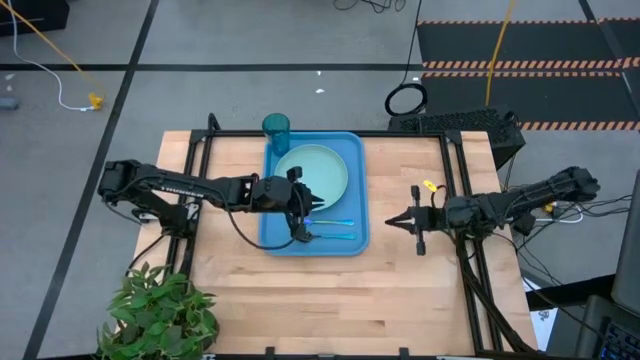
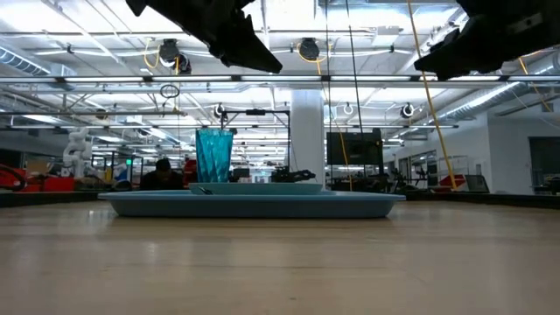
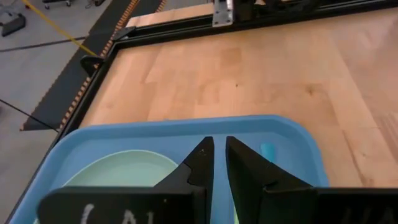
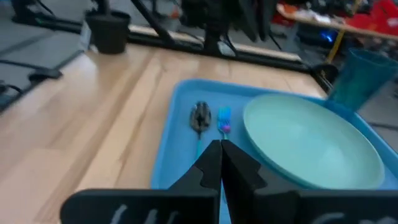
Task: Pick and place plate/cup/fork/spoon on tray
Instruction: Return to Home Position
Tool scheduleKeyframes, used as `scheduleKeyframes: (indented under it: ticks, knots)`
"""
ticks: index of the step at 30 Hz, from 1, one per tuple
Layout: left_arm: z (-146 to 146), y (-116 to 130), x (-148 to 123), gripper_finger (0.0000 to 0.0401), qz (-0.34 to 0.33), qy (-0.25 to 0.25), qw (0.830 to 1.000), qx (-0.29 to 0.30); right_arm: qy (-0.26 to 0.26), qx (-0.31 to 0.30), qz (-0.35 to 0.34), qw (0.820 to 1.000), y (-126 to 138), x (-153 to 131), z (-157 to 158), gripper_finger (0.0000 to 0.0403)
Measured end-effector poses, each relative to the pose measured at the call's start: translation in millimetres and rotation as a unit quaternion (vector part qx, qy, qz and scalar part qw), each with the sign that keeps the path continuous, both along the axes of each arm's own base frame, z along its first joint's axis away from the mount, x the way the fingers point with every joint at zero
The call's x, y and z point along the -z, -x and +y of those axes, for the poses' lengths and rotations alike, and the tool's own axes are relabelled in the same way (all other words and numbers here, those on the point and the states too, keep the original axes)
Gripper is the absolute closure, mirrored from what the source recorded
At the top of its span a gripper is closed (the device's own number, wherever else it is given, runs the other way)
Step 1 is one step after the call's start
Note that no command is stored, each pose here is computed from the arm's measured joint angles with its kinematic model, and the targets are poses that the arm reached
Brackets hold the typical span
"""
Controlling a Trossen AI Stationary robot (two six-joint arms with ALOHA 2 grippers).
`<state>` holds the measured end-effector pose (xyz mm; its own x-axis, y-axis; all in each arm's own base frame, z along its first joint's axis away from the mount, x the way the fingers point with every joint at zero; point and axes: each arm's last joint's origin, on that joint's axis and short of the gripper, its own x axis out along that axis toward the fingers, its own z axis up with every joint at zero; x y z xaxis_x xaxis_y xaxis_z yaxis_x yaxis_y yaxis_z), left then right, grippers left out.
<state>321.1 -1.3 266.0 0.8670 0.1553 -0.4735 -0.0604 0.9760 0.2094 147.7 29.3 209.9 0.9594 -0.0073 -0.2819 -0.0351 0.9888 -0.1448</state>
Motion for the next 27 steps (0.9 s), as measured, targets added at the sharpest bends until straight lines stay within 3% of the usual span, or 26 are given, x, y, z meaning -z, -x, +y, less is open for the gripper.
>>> scheduleKeyframes:
  ticks: [7, 13, 20, 27]
  knots:
    - [1.2, -0.1, -0.1, 0.0355, 0.000, 0.001, 1.000, 0.008, -0.013, -0.011, -0.046, 0.999, -2.9, 11.9, -21.2, 0.0403]
    - [0.5, 0.9, 1.8, 0.0355, 0.011, 0.003, 1.000, 0.013, -0.007, 0.046, -0.059, 0.997, -0.8, 21.9, -33.7, 0.0403]
    - [-0.2, 2.1, 4.1, 0.0355, 0.024, 0.011, 0.999, 0.021, 0.001, 0.042, -0.059, 0.997, 1.5, 26.7, -34.3, 0.0403]
    - [1.1, 2.0, 3.9, 0.0355, 0.022, 0.013, 1.000, 0.018, -0.053, 0.015, -0.024, 0.998, 5.6, 32.5, -31.6, 0.0403]
